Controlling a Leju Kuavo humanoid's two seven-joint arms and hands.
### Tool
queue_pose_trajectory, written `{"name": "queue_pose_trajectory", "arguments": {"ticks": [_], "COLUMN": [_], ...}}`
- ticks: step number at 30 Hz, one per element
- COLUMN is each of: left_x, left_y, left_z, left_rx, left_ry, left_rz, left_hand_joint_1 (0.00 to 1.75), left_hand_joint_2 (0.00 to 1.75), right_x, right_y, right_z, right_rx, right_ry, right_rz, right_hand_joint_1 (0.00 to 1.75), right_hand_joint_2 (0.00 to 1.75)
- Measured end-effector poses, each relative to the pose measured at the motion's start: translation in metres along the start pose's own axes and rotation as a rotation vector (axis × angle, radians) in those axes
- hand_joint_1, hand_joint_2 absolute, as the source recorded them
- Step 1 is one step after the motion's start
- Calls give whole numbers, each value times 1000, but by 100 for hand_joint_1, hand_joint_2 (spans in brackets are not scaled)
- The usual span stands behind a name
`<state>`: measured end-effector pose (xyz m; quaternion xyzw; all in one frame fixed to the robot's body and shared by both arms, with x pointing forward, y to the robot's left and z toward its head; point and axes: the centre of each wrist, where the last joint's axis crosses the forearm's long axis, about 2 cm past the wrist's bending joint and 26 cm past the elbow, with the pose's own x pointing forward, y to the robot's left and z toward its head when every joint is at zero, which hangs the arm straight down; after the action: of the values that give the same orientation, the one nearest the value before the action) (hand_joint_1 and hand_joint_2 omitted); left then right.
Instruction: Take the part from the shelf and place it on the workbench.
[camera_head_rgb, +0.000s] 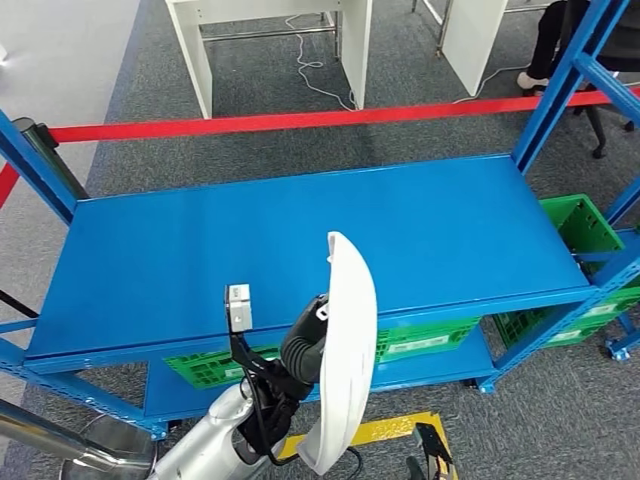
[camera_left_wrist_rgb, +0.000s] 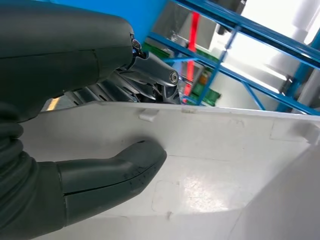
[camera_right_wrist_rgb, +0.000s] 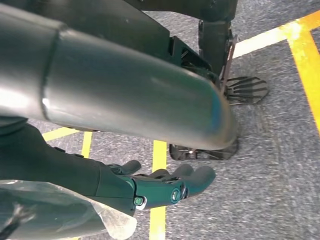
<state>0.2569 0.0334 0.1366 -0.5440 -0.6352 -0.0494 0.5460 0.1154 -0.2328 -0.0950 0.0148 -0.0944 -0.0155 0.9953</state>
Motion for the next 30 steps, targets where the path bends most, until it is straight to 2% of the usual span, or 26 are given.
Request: {"name": "queue_pose_trajectory", "arguments": {"ticks": [30], "left_x": [-12], "left_y": [2], "left_z": [10], "left_rx": [-10], "left_ry": [46], "left_rz": [-37], "left_hand_joint_1": [175], "left_hand_joint_2": [175], "right_x": [17], "right_y": [2], "right_z": [1], "right_rx": [13], "right_ry": [-48], "right_rz": [29], "right_hand_joint_1": [0], "right_hand_joint_2": [0]}}
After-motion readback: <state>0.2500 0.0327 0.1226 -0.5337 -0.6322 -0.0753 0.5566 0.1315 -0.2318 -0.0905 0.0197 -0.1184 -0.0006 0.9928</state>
